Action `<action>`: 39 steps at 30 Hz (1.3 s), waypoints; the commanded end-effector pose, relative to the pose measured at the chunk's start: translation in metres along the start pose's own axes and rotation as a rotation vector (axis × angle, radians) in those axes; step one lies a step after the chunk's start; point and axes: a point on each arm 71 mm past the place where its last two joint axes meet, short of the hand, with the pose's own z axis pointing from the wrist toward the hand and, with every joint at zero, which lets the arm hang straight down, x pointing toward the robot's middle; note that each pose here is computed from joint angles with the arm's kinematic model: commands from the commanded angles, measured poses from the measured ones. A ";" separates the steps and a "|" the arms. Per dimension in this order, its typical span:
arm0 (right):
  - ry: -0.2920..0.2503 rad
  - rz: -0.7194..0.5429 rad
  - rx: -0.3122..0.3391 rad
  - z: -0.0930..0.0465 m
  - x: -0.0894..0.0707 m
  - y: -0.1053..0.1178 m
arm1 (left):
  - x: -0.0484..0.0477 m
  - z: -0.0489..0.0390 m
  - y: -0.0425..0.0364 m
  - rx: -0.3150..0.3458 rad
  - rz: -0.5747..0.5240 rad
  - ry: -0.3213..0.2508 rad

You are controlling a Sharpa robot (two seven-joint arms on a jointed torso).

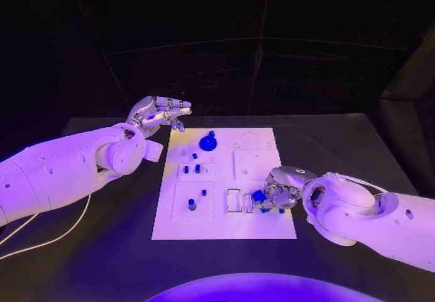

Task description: Assemble the parts on the task board

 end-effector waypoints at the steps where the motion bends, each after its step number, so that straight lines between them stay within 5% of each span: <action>1: -0.005 -0.012 0.023 0.000 0.005 -0.001 | 0.0010 0.0001 -0.0009 0.001 -0.008 0.011; 13: -0.041 0.014 0.027 -0.004 0.003 0.000 | 0.0015 -0.0002 -0.0003 -0.007 -0.010 0.018; 26: -0.161 0.270 -0.021 -0.018 -0.008 0.008 | 0.0011 -0.0007 0.0001 -0.010 -0.010 0.019; 32: -0.161 0.323 -0.024 -0.018 -0.008 0.011 | 0.0008 -0.0010 0.0001 -0.010 -0.010 0.018; 39: -0.098 0.351 -0.021 -0.012 -0.002 0.019 | 0.0011 -0.0011 0.0001 -0.011 -0.011 0.020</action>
